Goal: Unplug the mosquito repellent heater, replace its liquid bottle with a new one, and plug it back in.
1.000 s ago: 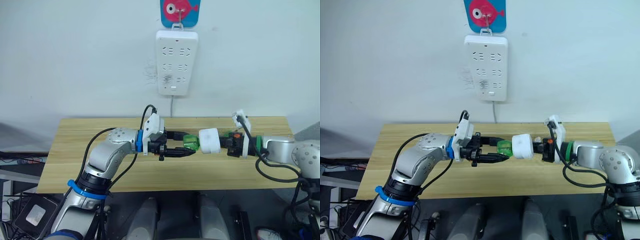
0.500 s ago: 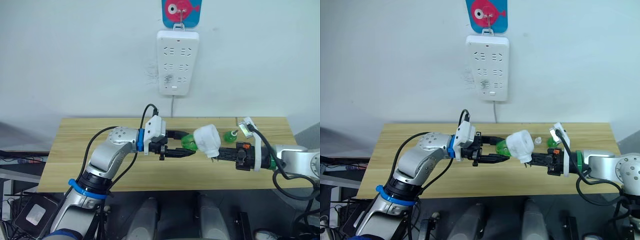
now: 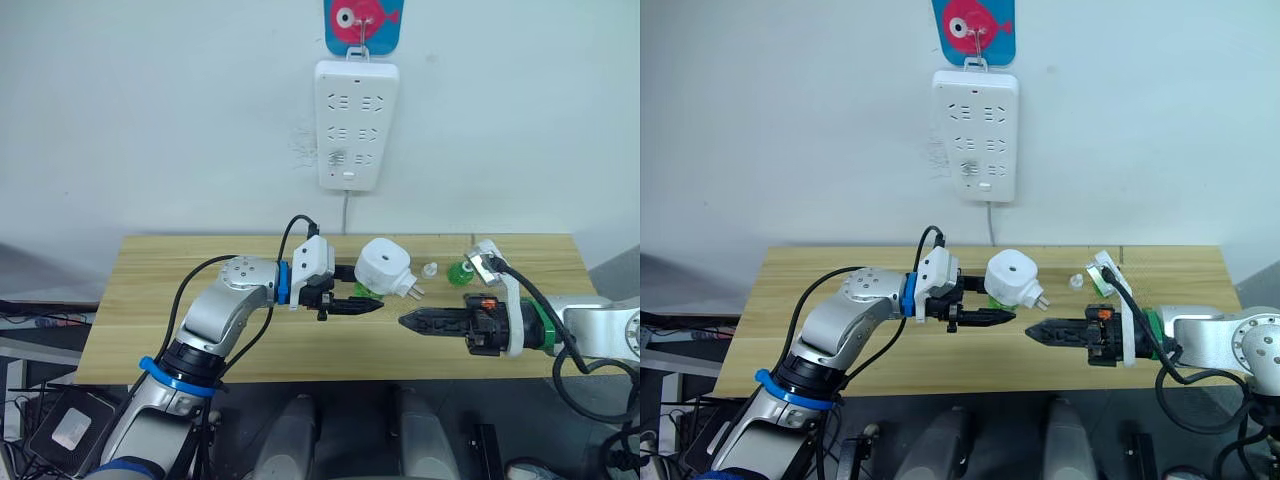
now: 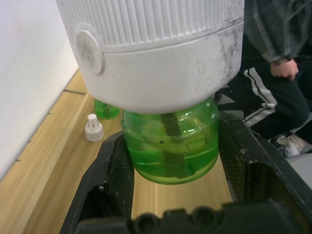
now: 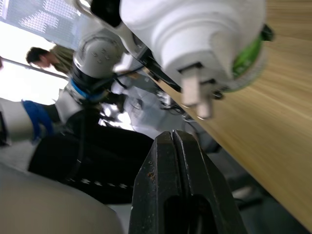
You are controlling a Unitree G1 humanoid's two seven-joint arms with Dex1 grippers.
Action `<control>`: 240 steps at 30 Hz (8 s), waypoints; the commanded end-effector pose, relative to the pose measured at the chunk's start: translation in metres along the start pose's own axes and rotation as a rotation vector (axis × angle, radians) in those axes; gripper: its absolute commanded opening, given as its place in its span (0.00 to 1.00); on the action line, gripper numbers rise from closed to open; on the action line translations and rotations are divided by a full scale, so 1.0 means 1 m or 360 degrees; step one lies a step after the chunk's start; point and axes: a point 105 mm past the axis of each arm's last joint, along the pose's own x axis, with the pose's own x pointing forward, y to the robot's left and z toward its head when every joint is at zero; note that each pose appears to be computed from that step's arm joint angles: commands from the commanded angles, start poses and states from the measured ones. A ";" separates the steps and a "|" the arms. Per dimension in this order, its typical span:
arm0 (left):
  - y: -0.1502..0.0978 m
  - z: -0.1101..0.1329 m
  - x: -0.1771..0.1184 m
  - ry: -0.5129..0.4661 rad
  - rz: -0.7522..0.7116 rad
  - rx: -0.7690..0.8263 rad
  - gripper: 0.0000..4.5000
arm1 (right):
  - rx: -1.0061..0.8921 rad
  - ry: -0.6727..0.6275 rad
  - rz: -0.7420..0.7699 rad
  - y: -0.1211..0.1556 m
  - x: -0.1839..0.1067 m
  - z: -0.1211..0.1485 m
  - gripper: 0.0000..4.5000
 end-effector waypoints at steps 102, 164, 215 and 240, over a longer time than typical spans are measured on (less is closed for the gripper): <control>0.013 0.061 -0.001 -0.0424 0.0287 0.0874 0.59 | 0.0360 -0.0378 -0.0103 -0.014 0.011 0.037 0.67; -0.008 0.035 -0.050 -0.0295 -0.0379 -0.1124 1.00 | -0.3177 -0.0470 0.0112 0.019 0.010 0.057 0.67; -0.025 0.058 -0.035 -0.0274 -0.0568 -0.0749 0.53 | -0.3191 -0.0780 0.0337 0.043 0.026 0.049 0.67; -0.007 0.038 -0.032 -0.0367 0.0055 -0.0264 0.53 | -0.2258 -0.0589 -0.0400 0.005 -0.018 0.053 1.00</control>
